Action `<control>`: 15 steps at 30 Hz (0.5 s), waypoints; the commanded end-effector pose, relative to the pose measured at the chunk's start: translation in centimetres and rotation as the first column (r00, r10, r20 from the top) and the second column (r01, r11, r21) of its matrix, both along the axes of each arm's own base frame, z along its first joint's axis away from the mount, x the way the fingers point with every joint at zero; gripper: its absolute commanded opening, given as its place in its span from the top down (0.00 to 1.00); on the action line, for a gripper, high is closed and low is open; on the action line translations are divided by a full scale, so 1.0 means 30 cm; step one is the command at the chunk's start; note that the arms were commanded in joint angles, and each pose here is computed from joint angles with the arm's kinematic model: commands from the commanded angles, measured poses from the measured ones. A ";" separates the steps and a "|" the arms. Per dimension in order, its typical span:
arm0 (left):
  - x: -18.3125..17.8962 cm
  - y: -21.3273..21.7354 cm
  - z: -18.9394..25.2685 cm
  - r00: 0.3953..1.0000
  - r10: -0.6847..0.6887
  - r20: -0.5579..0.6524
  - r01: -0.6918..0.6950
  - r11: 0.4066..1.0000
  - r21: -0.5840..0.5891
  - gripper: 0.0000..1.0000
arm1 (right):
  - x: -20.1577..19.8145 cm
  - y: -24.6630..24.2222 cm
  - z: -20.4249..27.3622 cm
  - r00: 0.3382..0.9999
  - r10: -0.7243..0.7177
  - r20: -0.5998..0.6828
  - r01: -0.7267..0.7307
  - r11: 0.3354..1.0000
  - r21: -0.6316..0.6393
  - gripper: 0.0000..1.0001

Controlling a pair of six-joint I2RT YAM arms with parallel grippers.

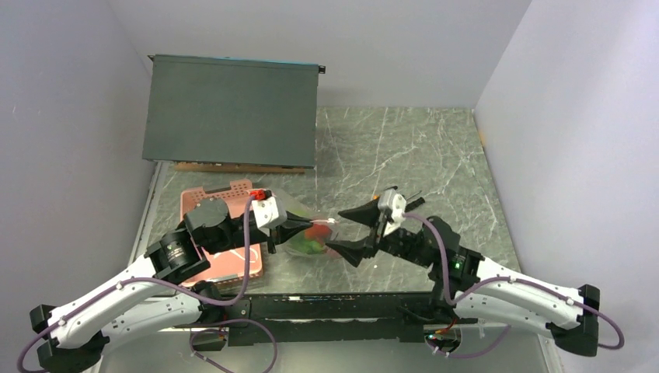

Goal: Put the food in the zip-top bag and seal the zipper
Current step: Zip the zipper food storage bag at the center of the board.

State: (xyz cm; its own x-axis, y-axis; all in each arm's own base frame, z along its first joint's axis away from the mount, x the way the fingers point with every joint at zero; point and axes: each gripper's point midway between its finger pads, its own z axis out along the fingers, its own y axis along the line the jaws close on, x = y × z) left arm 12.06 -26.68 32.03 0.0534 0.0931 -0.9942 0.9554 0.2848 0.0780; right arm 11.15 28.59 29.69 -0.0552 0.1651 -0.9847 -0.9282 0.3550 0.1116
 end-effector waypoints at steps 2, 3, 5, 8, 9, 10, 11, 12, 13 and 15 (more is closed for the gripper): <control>0.013 0.014 0.121 0.995 0.066 -0.076 -0.077 0.986 -0.151 1.00 | 0.008 0.026 0.077 0.988 0.145 -0.048 -0.145 0.989 0.013 0.18; 0.014 0.016 0.125 0.993 0.072 -0.093 -0.086 0.984 -0.156 1.00 | 0.016 0.024 0.078 0.989 0.140 -0.043 -0.140 0.990 0.011 0.18; 0.009 0.011 0.131 0.991 0.064 -0.116 -0.083 0.983 -0.161 1.00 | 0.035 0.019 0.078 0.993 0.110 -0.037 -0.110 0.994 0.012 0.17; 0.003 0.006 0.130 0.988 0.055 -0.141 -0.078 0.983 -0.166 1.00 | 0.044 0.014 0.092 0.995 0.096 -0.014 -0.095 0.995 0.021 0.14; 0.006 0.008 0.129 0.987 0.060 -0.148 -0.085 0.982 -0.169 1.00 | 0.044 0.016 0.096 0.995 0.098 -0.012 -0.097 0.995 0.021 0.14; 0.009 0.008 0.126 0.986 0.066 -0.156 -0.093 0.981 -0.169 1.00 | 0.047 0.021 0.096 0.995 0.099 -0.019 -0.099 0.995 0.020 0.13; 0.012 0.008 0.125 0.984 0.072 -0.163 -0.100 0.980 -0.170 1.00 | 0.048 0.026 0.093 0.994 0.106 -0.029 -0.105 0.994 0.018 0.09; 0.013 0.010 0.128 0.982 0.076 -0.171 -0.106 0.979 -0.174 1.00 | 0.048 0.031 0.096 0.993 0.115 -0.035 -0.114 0.993 0.019 0.02; 0.018 0.009 0.128 0.980 0.084 -0.179 -0.115 0.978 -0.174 1.00 | 0.046 0.036 0.097 0.991 0.124 -0.042 -0.123 0.992 0.020 0.01; 0.024 0.009 0.127 0.977 0.093 -0.189 -0.126 0.977 -0.170 1.00 | 0.053 0.047 0.086 0.990 0.126 -0.063 -0.126 0.992 0.008 0.00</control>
State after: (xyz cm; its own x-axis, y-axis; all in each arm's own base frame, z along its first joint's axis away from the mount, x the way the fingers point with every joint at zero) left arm 12.41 -26.42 32.44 -0.1326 0.0119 -0.9911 0.9229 0.3663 -0.1191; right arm 13.08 29.49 29.58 -0.1424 0.1122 -0.9834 -0.9442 0.2826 0.1690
